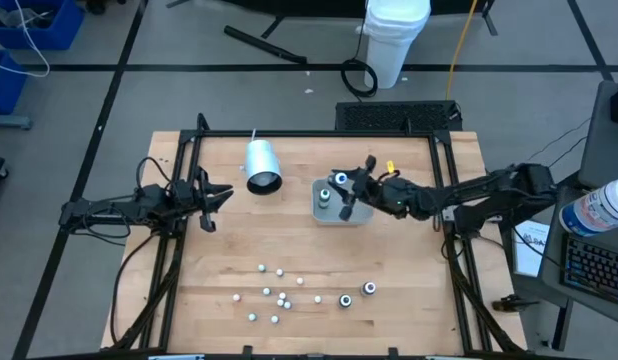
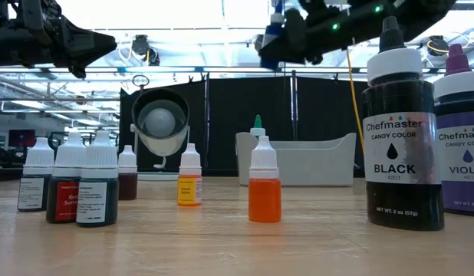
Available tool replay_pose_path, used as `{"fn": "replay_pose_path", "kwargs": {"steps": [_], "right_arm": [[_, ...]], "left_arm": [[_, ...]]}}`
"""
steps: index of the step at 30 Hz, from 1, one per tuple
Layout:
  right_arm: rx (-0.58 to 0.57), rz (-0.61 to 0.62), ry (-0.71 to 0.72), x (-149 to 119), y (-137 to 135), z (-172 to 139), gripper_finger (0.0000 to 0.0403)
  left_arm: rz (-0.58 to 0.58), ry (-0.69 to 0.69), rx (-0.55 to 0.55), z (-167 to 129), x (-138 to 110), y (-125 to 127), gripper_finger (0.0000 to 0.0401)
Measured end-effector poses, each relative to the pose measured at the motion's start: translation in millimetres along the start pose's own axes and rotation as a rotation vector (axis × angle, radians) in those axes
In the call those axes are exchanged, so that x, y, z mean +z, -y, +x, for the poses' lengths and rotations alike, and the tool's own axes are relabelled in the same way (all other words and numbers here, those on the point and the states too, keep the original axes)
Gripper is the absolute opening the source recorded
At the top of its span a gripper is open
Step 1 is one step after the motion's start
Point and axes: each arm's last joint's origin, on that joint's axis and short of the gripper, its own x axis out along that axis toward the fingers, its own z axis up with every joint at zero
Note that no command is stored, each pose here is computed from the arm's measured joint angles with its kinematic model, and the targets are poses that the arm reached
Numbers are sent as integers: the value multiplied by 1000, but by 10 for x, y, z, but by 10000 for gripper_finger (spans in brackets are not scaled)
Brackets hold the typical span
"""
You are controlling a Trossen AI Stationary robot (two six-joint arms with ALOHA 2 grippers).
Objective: Pick & Place food coloring
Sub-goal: Put the blue food coloring bottle into the gray bin
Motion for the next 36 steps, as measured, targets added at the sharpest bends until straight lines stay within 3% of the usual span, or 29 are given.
{"fn": "replay_pose_path", "kwargs": {"steps": [5, 25, 36], "right_arm": [[58, 23, -34, -133, -75, 79, 141], [108, 122, -162, -447, -338, 129, 141], [137, 118, -171, -680, -468, 102, 141]], "left_arm": [[0, 0, 0, 0, -1, 0, 72], [3, 1, -2, 0, 1, 1, 72], [2, 1, -4, 0, 1, 1, 72]]}}
